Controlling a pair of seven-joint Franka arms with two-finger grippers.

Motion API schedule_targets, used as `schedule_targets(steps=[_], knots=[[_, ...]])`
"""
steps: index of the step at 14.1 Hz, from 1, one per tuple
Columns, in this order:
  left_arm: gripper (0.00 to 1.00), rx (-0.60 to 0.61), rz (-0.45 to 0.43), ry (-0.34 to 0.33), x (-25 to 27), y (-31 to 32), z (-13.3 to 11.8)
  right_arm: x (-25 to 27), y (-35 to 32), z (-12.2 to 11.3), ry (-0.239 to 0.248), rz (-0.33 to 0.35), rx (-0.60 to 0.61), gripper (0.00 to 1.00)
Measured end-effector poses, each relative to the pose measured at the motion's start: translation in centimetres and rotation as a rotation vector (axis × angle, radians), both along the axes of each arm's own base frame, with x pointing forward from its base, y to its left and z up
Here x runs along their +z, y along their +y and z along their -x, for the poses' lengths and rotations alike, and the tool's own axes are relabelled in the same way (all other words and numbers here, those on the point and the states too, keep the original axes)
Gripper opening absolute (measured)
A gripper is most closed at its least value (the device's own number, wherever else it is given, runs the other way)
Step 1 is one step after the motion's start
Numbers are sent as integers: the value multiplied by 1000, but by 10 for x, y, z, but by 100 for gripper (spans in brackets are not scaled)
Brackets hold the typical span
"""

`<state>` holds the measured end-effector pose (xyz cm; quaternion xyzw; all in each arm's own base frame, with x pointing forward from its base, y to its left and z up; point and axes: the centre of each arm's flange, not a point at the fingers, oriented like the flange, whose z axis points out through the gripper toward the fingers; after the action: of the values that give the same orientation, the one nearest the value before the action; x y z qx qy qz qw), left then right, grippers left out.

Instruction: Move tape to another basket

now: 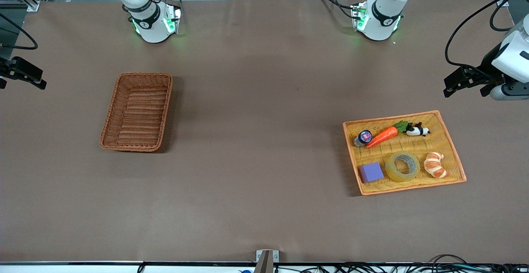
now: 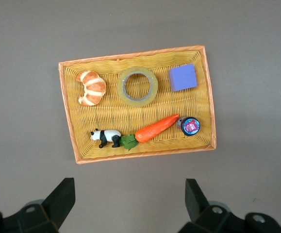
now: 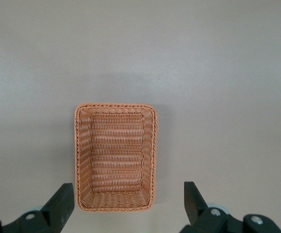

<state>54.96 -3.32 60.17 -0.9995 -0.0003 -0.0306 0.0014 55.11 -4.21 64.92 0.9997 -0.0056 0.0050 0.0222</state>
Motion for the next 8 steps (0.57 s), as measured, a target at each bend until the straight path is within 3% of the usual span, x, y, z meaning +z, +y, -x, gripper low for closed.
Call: schedule_targets(steps=[8], knots=[[100, 0, -2, 26, -3, 0, 1, 0, -1, 0, 0, 0, -2, 100]])
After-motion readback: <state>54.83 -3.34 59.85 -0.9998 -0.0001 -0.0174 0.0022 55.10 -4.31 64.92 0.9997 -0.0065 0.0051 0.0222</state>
